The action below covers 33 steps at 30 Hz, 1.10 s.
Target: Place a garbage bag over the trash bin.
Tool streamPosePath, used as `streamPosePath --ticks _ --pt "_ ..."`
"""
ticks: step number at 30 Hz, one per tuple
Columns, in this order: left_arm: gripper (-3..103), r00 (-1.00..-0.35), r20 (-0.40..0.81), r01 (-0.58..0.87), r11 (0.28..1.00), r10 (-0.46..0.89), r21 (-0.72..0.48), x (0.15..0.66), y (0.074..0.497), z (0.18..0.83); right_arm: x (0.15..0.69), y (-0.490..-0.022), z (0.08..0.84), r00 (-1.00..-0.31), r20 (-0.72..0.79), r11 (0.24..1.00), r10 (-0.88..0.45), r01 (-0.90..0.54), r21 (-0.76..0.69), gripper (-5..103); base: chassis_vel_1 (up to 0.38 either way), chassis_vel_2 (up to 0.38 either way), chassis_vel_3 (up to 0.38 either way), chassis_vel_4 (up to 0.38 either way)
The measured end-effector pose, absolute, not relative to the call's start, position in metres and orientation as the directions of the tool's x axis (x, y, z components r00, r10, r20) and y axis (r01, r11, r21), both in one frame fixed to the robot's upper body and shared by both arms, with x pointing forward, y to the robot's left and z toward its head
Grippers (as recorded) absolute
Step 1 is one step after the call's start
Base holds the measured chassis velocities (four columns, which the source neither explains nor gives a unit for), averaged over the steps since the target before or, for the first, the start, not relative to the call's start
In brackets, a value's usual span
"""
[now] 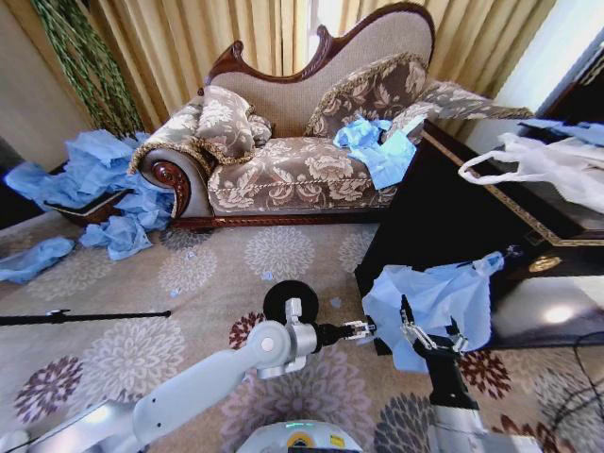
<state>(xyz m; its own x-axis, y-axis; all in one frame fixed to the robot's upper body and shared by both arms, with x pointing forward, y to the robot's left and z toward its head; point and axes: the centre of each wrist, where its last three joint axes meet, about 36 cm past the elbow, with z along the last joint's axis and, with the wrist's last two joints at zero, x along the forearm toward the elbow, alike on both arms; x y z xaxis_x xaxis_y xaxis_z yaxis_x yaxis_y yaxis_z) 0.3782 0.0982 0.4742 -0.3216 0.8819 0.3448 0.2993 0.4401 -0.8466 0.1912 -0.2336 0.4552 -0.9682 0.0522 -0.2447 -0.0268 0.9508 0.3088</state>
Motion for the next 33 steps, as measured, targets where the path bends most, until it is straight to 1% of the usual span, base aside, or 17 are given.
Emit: streamPosePath --ticks 10,17,21,28,33 --pt "100 -0.348 0.353 0.308 0.461 0.869 -0.832 0.371 0.109 0.475 0.191 -0.233 0.455 -0.968 -0.244 0.953 0.051 -0.026 0.303 100 0.000 0.000 0.000 0.000" --pt "100 -0.349 0.341 0.307 0.450 0.873 -0.839 0.365 0.113 0.478 0.191 -0.233 0.455 -0.968 -0.245 0.953 0.052 -0.025 0.302 100 0.000 0.000 0.000 0.000" --pt "100 -0.347 0.319 0.320 0.431 0.882 -0.844 0.364 0.111 0.484 0.190 -0.233 0.455 -0.968 -0.245 0.953 0.054 -0.023 0.301 100 0.000 0.000 0.000 0.000" --pt "100 -0.374 0.310 0.357 0.445 0.874 -0.821 0.370 0.107 0.483 0.191 -0.233 0.455 -0.968 -0.247 0.953 0.054 -0.023 0.301 100 0.000 0.000 0.000 0.000" --pt "100 -0.366 0.292 0.371 0.426 0.884 -0.825 0.378 0.093 0.482 0.191 -0.234 0.453 -0.968 -0.243 0.953 0.056 -0.020 0.301 100 0.000 0.000 0.000 0.000"
